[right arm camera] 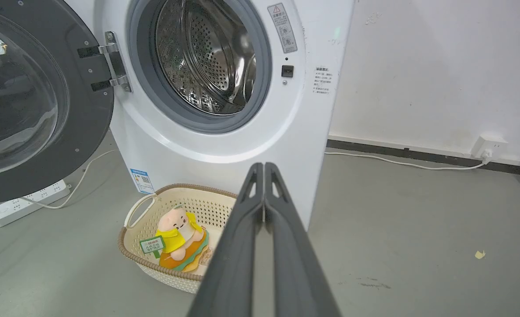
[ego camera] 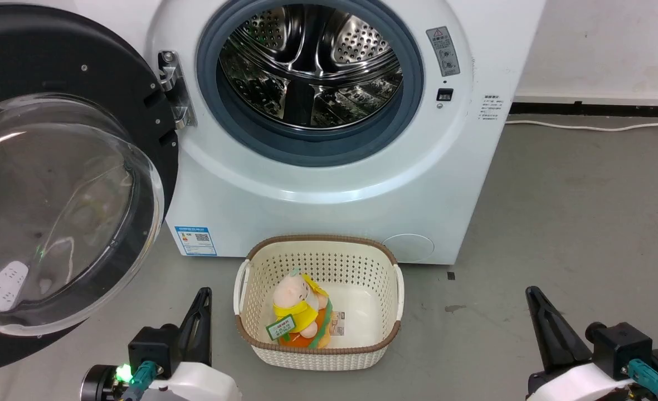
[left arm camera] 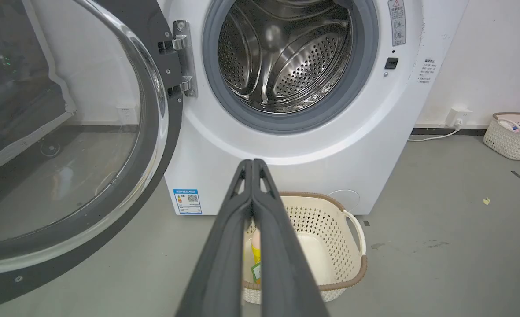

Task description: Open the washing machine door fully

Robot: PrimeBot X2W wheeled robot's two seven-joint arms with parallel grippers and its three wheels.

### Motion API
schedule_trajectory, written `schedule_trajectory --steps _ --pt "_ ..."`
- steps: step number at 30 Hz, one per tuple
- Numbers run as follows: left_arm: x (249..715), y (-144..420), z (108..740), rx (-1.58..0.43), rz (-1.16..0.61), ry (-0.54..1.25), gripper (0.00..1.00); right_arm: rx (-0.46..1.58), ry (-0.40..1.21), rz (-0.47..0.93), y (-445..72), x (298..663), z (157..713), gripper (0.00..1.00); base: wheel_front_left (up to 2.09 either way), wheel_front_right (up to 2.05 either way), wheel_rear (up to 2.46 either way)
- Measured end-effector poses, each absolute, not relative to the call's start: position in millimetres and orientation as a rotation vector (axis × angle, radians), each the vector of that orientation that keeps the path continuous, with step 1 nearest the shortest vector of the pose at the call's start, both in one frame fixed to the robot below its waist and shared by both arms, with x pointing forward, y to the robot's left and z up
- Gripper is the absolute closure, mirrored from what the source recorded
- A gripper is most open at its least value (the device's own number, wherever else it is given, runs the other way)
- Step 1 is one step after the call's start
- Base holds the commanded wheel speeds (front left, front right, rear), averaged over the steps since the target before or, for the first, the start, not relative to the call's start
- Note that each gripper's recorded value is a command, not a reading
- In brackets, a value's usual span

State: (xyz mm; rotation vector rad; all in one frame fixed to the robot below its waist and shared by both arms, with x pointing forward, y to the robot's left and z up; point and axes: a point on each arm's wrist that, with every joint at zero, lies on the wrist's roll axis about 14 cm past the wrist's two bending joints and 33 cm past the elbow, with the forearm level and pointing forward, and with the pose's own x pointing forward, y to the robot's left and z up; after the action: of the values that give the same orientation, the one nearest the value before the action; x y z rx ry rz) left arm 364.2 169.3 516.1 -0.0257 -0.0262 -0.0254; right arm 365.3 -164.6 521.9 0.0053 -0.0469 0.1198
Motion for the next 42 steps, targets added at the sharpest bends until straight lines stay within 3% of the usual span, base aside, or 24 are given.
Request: schedule_trajectory --steps 42 --pt "370.7 174.9 523.8 0.025 -0.007 -0.004 1.00 -0.035 0.003 0.125 -162.9 368.5 521.7 1.00 0.00 0.00 0.00"
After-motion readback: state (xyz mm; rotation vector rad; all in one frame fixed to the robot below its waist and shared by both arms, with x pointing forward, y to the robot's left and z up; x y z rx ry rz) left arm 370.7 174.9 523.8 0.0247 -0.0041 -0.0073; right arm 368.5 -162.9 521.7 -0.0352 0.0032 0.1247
